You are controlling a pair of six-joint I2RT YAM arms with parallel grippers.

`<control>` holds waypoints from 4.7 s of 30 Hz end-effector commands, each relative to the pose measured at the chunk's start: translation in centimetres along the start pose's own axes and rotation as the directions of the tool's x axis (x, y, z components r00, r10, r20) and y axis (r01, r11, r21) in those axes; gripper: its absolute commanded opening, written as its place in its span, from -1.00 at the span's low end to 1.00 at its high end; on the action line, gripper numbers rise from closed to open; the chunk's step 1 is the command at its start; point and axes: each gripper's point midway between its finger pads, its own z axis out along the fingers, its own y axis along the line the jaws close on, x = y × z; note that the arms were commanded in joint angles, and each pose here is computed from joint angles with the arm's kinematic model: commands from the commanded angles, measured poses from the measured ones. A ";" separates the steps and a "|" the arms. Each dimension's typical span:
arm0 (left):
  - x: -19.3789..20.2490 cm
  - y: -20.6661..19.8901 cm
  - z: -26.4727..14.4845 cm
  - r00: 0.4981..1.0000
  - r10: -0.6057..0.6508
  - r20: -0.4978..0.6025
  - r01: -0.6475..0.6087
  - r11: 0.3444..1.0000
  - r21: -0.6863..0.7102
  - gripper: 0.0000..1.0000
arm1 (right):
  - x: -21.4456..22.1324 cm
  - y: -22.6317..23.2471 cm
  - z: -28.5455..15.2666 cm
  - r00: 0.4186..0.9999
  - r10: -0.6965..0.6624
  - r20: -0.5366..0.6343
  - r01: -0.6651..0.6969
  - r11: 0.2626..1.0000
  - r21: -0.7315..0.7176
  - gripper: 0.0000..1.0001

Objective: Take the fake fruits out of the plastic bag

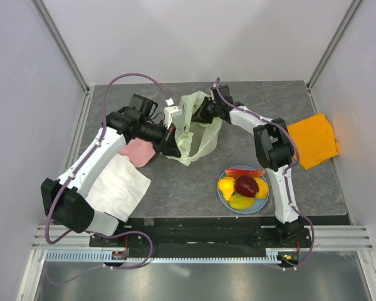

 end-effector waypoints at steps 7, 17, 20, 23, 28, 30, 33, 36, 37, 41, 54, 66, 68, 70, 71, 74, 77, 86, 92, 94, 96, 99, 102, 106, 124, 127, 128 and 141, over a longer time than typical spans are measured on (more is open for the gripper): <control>-1.9 2.4 -1.1 0.995 0.097 0.037 -0.092 0.988 -0.125 -0.97 | -3.2 4.7 -10.5 0.993 -0.101 0.057 0.106 0.989 -0.098 -0.99; -3.6 1.6 -2.2 0.990 0.111 0.083 -0.100 0.986 -0.130 -0.97 | -1.9 5.5 -8.7 0.994 -0.105 0.042 0.108 0.990 -0.089 -0.22; -4.1 -0.4 -2.9 0.989 0.111 0.094 -0.105 0.992 -0.069 -0.97 | -1.3 5.0 -7.3 0.993 -0.117 0.028 0.119 0.991 -0.063 -0.12; -3.6 -4.0 -4.9 0.988 0.138 0.076 -0.138 0.990 0.000 -0.96 | -0.2 4.6 -6.0 0.993 -0.120 0.002 0.120 0.992 -0.044 -0.02; -2.0 -10.0 -7.8 0.973 0.220 0.067 -0.224 0.973 0.048 -0.97 | 2.4 4.1 -5.2 0.993 -0.108 -0.042 0.109 0.994 0.002 0.22; 0.2 -11.5 -7.7 0.971 0.240 0.016 -0.240 0.968 0.068 -0.97 | 3.1 3.7 -5.0 0.995 -0.086 -0.046 0.087 0.996 0.018 0.48; 3.1 -11.4 -7.2 0.977 0.213 -0.035 -0.209 0.974 0.092 -0.97 | 3.8 3.7 -4.6 0.996 -0.071 -0.052 0.072 0.997 0.020 0.96; 4.4 -10.7 -6.0 0.981 0.188 -0.054 -0.180 0.976 0.119 -0.97 | 4.4 3.4 -4.1 0.996 -0.066 -0.053 0.068 0.997 0.039 0.96; 4.5 -10.6 -5.7 0.983 0.178 -0.055 -0.170 0.978 0.123 -0.97 | 4.4 3.3 -4.0 0.996 -0.070 -0.047 0.073 0.996 0.054 0.96; 5.7 -9.3 -3.6 0.988 0.128 -0.089 -0.116 0.985 0.128 -0.97 | 5.7 2.3 -4.7 0.991 -0.101 -0.090 0.111 0.986 0.121 0.96; 9.1 0.0 -2.5 0.972 -0.119 -0.203 0.049 0.945 -0.323 -0.97 | 15.7 -1.1 -11.7 0.720 -0.545 -0.430 0.625 0.778 0.061 0.96; 8.9 2.9 -4.2 0.978 -0.193 -0.074 0.139 0.879 -0.455 -0.97 | 12.7 -0.7 -12.3 0.795 -0.519 -0.313 0.586 0.791 0.177 0.96; 8.8 2.4 -3.7 0.979 -0.188 -0.077 0.141 0.901 -0.410 -0.97 | 11.5 -1.2 -12.0 0.835 -0.466 -0.293 0.528 0.829 0.186 0.96; 8.7 1.6 -3.2 0.981 -0.179 -0.078 0.140 0.923 -0.358 -0.97 | 10.4 -1.8 -11.4 0.879 -0.390 -0.274 0.444 0.879 0.175 0.96; 8.8 1.4 -3.1 0.982 -0.170 -0.084 0.132 0.930 -0.342 -0.97 | 10.0 -1.8 -11.0 0.891 -0.369 -0.266 0.420 0.892 0.168 0.96; 8.7 0.8 -2.7 0.983 -0.159 -0.087 0.127 0.947 -0.296 -0.97 | 9.3 -2.0 -9.6 0.926 -0.280 -0.254 0.325 0.933 0.155 0.96; 8.7 0.2 -2.4 0.985 -0.144 -0.094 0.116 0.961 -0.250 -0.97 | 8.2 -0.2 -8.5 0.919 -0.311 -0.241 0.340 0.937 0.084 0.96; 8.7 1.7 -2.4 0.989 -0.045 -0.139 0.005 0.962 -0.273 -0.97 | 7.8 3.3 -13.4 0.654 -0.692 -0.305 0.690 0.711 -0.134 0.96; 8.4 4.4 -4.9 0.983 0.024 -0.180 -0.101 0.895 -0.435 -0.97 | 9.1 2.0 -16.9 0.334 -0.904 -0.265 0.869 0.404 -0.284 0.96; 8.4 4.4 -5.2 0.982 0.039 -0.184 -0.118 0.891 -0.439 -0.97 | 10.4 1.6 -17.4 0.255 -0.936 -0.243 0.867 0.332 -0.370 0.96; 8.3 4.5 -5.3 0.982 0.042 -0.183 -0.120 0.890 -0.440 -0.97 | 11.5 1.6 -18.2 0.104 -0.981 -0.164 0.860 0.171 -0.480 0.89; 8.1 5.1 -5.3 0.983 0.046 -0.175 -0.121 0.886 -0.447 -0.97 | 11.1 1.9 -18.6 -0.074 -0.996 -0.055 0.859 -0.036 -0.510 0.85; 7.7 5.2 -5.1 0.985 0.050 -0.163 -0.118 0.892 -0.436 -0.97 | 9.0 2.9 -17.7 -0.174 -0.985 0.007 0.880 -0.159 -0.448 0.85; 7.8 4.6 -4.5 0.988 0.042 -0.150 -0.099 0.912 -0.399 -0.97 | 6.5 4.2 -15.3 -0.241 -0.970 0.040 0.881 -0.235 -0.411 0.82; 8.4 3.9 -4.4 0.991 0.025 -0.133 -0.074 0.924 -0.375 -0.97 | 10.1 1.2 -11.9 -0.456 -0.887 0.069 0.716 -0.412 -0.564 0.62; 8.4 3.9 -4.3 0.991 0.020 -0.130 -0.067 0.927 -0.368 -0.97 | 10.0 0.2 -11.0 -0.480 -0.876 0.048 0.707 -0.418 -0.570 0.80; 8.3 4.0 -4.2 0.991 0.022 -0.129 -0.068 0.928 -0.367 -0.97 | 9.9 -0.1 -10.6 -0.473 -0.880 0.032 0.717 -0.406 -0.567 0.95; 8.1 3.7 -3.9 0.993 0.002 -0.119 -0.043 0.939 -0.341 -0.97 | 9.7 -2.4 -5.6 -0.457 -0.890 -0.011 0.737 -0.372 -0.564 0.84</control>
